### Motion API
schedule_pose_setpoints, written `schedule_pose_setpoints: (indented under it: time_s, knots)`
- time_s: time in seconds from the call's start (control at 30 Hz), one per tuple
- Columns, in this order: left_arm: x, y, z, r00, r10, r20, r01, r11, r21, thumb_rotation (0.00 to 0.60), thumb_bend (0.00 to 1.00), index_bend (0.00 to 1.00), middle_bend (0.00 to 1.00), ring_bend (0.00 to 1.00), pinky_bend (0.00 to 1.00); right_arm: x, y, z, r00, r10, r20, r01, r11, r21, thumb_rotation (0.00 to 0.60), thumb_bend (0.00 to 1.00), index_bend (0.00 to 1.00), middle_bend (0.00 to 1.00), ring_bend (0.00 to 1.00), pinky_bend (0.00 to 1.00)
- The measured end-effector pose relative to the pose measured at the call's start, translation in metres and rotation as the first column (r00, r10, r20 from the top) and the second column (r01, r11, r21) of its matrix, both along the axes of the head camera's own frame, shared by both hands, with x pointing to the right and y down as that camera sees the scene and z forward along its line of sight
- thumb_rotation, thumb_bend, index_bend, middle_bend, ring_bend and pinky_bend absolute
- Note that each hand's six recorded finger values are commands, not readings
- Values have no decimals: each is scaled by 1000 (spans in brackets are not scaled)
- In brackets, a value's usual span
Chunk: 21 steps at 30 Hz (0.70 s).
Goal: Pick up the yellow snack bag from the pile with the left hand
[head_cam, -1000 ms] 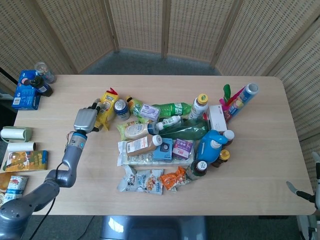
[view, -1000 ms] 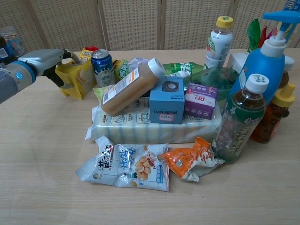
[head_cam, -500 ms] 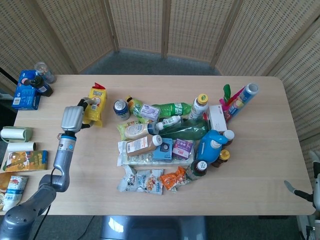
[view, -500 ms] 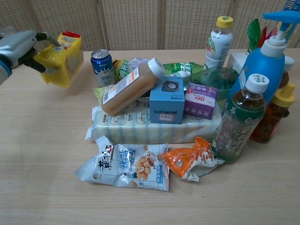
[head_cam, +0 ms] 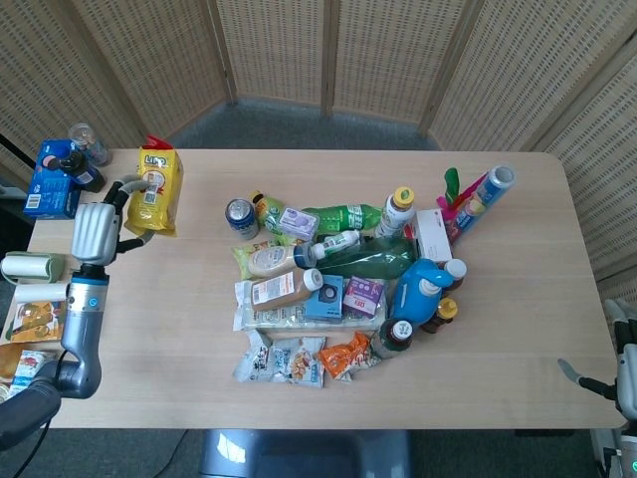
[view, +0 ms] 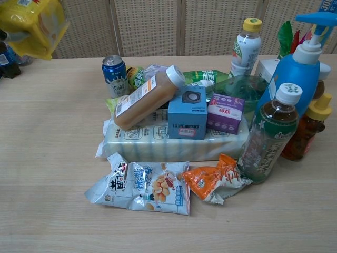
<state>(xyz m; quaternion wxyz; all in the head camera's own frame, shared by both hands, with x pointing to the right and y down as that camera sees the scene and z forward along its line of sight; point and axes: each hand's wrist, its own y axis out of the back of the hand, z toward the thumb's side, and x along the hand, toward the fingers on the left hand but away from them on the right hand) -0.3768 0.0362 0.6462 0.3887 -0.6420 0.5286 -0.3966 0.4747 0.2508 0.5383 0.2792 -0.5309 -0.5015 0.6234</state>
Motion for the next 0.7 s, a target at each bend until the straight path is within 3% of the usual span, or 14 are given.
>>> schedule_pose_setpoints:
  time_s: [0.37,0.53,0.7]
  knots:
    - [30,11,-108,980,45,-196,-29,996,83,600,311,911,626,879,902,0,8,10,998,-15,59,14,1000,8,492,34,0,0,0,0]
    - [39,19,-155,973,84,-216,-56,990,131,600,311,911,612,879,900,-2,10,12,997,-25,72,25,1000,10,489,35,0,0,0,0]
    - [39,28,-177,975,101,-199,-68,984,167,600,310,910,612,879,895,-1,11,11,997,-27,72,26,1000,11,493,36,0,0,0,0]
